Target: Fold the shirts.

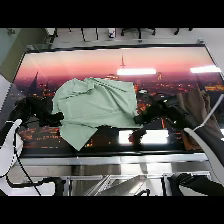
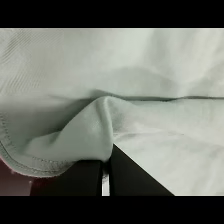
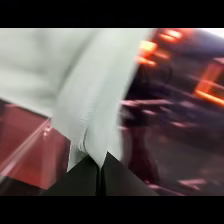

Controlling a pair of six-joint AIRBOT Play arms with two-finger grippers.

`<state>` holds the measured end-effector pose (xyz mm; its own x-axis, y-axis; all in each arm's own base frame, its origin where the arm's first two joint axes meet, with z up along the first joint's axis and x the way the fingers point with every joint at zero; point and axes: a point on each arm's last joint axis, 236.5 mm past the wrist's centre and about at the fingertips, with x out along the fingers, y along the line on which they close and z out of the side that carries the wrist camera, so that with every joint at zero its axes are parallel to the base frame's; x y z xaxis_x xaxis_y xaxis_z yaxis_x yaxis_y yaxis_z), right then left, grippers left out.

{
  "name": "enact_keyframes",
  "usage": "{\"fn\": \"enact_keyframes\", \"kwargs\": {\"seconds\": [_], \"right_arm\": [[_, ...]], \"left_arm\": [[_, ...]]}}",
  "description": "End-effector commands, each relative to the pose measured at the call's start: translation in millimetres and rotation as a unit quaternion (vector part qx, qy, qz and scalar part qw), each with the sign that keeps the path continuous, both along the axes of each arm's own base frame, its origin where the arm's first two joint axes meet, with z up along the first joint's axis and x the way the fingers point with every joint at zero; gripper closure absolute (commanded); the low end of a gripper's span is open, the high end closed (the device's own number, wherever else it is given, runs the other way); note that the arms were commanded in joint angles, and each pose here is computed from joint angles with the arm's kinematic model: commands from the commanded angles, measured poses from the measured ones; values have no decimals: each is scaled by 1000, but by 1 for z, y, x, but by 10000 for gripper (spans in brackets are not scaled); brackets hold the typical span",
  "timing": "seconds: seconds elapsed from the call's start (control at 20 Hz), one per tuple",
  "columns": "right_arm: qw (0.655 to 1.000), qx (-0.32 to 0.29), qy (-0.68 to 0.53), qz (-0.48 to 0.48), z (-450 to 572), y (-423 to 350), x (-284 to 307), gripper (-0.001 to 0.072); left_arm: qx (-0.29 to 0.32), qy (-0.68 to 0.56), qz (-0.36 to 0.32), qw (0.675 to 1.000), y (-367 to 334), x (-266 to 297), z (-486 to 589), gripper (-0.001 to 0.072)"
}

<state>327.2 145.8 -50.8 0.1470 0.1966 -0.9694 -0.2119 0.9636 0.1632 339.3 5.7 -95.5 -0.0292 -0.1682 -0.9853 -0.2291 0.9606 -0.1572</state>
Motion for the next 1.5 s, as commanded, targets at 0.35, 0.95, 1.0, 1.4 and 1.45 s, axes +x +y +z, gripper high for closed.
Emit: {"fn": "enact_keyframes", "kwargs": {"seconds": [0.35, 0.95, 1.0, 1.4, 1.45], "right_arm": [[947, 213, 111, -215, -19, -81, -1, 693], [962, 187, 154, -130, -29, -100, -25, -6], [964, 185, 154, -109, -31, -93, -28, -6], [978, 153, 132, -43, -49, -70, -21, 0], [977, 160, 134, -46, -52, -67, -20, 2]], "left_arm": [[-7, 5, -1, 1000, -3, -2, 1, 688], [-12, 33, -13, 999, -10, -15, 2, 688], [-12, 33, -13, 999, -10, -16, 2, 688], [-12, 36, -14, 999, -10, -17, 2, 688], [-12, 37, -15, 999, -10, -17, 2, 688]]}}
